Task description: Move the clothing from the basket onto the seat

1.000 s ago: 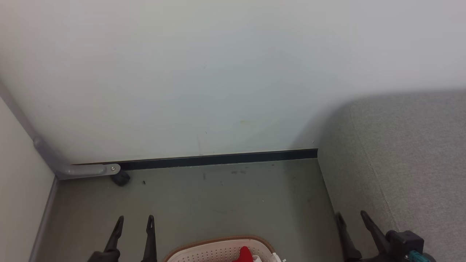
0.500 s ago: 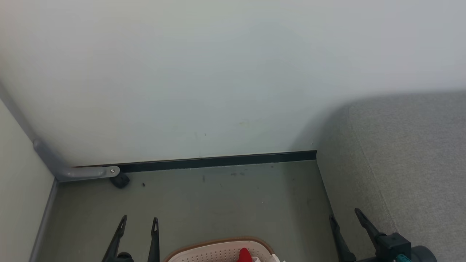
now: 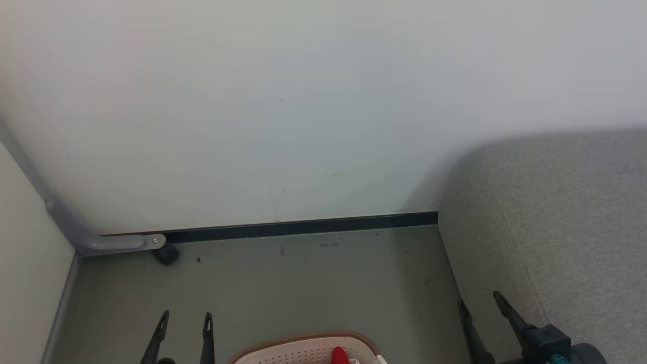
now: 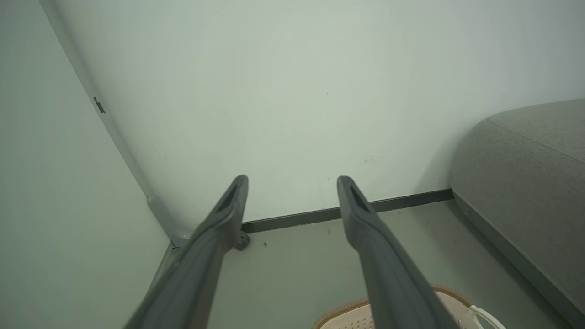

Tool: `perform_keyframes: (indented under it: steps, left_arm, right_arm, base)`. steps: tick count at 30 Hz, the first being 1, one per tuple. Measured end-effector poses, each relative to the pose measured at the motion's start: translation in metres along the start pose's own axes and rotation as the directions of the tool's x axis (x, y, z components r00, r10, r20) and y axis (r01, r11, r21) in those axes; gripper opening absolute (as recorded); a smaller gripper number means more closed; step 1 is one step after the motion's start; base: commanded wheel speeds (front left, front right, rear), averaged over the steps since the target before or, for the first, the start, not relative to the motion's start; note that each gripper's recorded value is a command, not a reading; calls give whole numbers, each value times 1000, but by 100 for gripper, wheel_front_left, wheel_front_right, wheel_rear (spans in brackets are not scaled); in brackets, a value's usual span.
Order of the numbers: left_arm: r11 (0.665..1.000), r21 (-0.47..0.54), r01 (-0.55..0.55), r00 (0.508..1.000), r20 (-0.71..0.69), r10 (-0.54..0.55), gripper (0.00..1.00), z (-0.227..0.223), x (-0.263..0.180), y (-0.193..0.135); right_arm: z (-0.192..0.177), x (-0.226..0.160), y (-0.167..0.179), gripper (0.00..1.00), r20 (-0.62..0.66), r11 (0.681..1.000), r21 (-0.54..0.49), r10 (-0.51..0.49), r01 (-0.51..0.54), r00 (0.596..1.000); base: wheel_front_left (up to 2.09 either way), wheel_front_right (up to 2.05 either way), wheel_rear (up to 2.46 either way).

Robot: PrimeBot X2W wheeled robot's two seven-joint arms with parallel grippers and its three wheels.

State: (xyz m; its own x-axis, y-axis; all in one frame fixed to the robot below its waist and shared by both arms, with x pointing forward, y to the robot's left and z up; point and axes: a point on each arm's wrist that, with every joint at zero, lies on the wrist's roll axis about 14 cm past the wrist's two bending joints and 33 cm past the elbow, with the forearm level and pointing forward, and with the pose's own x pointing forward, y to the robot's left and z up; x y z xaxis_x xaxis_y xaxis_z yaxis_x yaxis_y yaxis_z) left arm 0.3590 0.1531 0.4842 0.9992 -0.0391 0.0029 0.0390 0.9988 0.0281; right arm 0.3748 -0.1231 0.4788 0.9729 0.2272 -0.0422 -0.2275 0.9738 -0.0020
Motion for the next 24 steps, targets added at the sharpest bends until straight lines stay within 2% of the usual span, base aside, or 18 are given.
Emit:
perform_keyframes:
  steps: [24]
  left_arm:
    - [1000, -11, -16, 999, -42, 16, 100, -13, 4, 5]
  right_arm:
    - [-2, 6, 0, 100, -4, 1000, 15, 4, -4, 1000]
  base:
    - [0, 0, 0]
